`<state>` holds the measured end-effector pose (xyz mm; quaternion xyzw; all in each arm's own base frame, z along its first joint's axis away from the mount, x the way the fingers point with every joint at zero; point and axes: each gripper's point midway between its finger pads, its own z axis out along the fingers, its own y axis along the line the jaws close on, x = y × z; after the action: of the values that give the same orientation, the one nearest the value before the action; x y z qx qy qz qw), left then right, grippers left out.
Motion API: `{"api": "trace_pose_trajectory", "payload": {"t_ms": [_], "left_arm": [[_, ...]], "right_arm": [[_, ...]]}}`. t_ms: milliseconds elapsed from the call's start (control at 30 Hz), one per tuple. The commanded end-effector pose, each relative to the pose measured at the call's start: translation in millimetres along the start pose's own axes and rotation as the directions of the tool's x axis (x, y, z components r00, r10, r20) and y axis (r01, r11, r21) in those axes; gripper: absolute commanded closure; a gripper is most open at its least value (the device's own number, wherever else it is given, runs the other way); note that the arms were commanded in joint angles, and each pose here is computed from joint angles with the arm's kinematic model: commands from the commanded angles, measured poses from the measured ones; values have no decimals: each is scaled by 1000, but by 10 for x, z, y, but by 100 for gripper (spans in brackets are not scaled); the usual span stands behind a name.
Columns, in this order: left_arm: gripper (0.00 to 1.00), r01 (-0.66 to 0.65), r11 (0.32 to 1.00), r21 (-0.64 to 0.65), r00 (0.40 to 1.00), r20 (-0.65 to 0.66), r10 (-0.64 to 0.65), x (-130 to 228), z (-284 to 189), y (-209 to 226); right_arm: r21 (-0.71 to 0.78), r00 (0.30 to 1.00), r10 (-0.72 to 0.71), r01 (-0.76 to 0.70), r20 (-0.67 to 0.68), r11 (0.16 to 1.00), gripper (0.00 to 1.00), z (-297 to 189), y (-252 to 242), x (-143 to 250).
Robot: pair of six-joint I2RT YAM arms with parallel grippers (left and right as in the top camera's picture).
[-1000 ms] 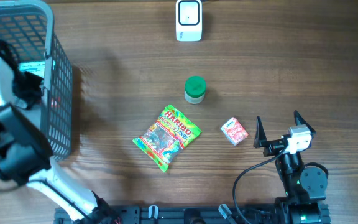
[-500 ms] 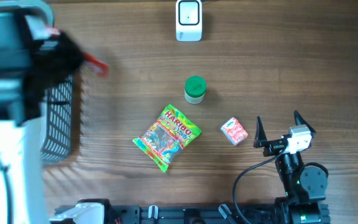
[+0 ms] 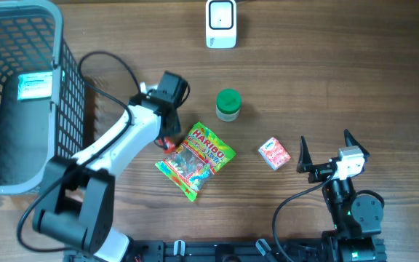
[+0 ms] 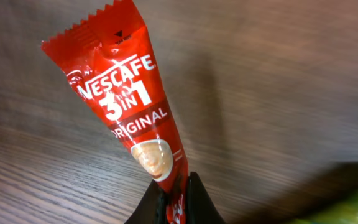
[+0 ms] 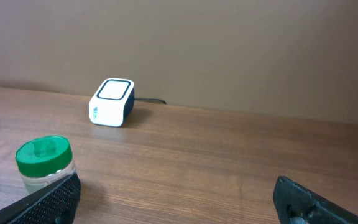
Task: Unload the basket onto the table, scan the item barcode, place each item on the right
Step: 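Place the Nescafe stick on the table left of the bag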
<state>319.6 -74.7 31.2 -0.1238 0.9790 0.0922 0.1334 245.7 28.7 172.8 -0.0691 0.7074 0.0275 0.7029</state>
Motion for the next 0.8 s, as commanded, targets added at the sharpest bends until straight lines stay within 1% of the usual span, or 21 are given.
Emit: {"api": "trace_pose_trajectory", "payload": {"t_ms": [0, 33, 67, 133, 167, 200, 233, 300, 333, 367, 400, 433, 467, 500, 567, 633, 667, 733, 767], "left_arm": [[69, -15, 998, -63, 999, 40, 18, -109, 91, 167], [41, -38, 997, -66, 997, 59, 42, -177, 64, 183], [25, -46, 996, -70, 996, 68, 51, -217, 45, 197], [1, -31, 997, -74, 994, 103, 38, -386, -89, 257], [0, -12, 998, -65, 993, 120, 20, -466, -168, 280], [2, 2, 999, -51, 991, 136, 5, -531, -250, 293], [11, 10, 999, -39, 989, 146, -4, -567, -304, 293], [47, 31, 999, 12, 981, 190, -32, -675, -506, 278], [63, 38, 999, 29, 975, 217, -44, -733, -611, 280], [77, 32, 999, 43, 968, 246, -41, -795, -720, 281], [83, 24, 998, 59, 958, 283, -39, -877, -863, 284], [82, 18, 997, 76, 945, 326, -42, -970, -1032, 292], [46, 13, 994, 107, 921, 386, -54, -1098, -1309, 308], [0, 27, 988, 149, 886, 454, -93, -1234, -1651, 351], [0, 58, 973, 223, 811, 557, -176, -1426, -2239, 495], [0, 93, 955, 282, 731, 632, -258, -1546, -2726, 719], [0, 132, 941, 310, 671, 671, -315, -1607, -2985, 951], [0, 228, 921, 314, 603, 698, -387, -1645, -3119, 1386], [0, 284, 910, 302, 591, 692, -414, -1641, -3077, 1582]], "right_arm": [[8, 1000, -17, 17, 3, 1000, 0, -1, -11, -5], [8, 1000, -17, 17, 3, 1000, 0, -1, -11, -5], [8, 1000, -17, 17, 3, 1000, 0, -1, -11, -5], [8, 1000, -17, 17, 3, 1000, 0, -1, -11, -5], [8, 1000, -17, 17, 3, 1000, 0, -1, -11, -5], [8, 1000, -17, 17, 3, 1000, 0, -1, -11, -5], [8, 1000, -17, 17, 3, 1000, 0, -1, -11, -5], [8, 1000, -17, 17, 3, 1000, 0, -1, -11, -5], [8, 1000, -18, 18, 3, 1000, 0, -1, -11, -5], [8, 1000, -17, 17, 3, 1000, 0, -1, -11, -5], [8, 1000, -17, 17, 3, 1000, 0, -1, -11, -5], [8, 1000, -17, 17, 3, 1000, 0, -1, -11, -5], [8, 1000, -17, 17, 3, 1000, 0, -1, -11, -5], [8, 1000, -17, 17, 3, 1000, 0, -1, -11, -5], [8, 1000, -17, 17, 3, 1000, 0, -1, -11, -5], [8, 1000, -17, 17, 3, 1000, 0, -1, -11, -5], [8, 1000, -17, 17, 3, 1000, 0, -1, -11, -5], [8, 1000, -17, 17, 3, 1000, 0, -1, -11, -5], [8, 1000, -17, 17, 3, 1000, 0, -1, -11, -5]]}}
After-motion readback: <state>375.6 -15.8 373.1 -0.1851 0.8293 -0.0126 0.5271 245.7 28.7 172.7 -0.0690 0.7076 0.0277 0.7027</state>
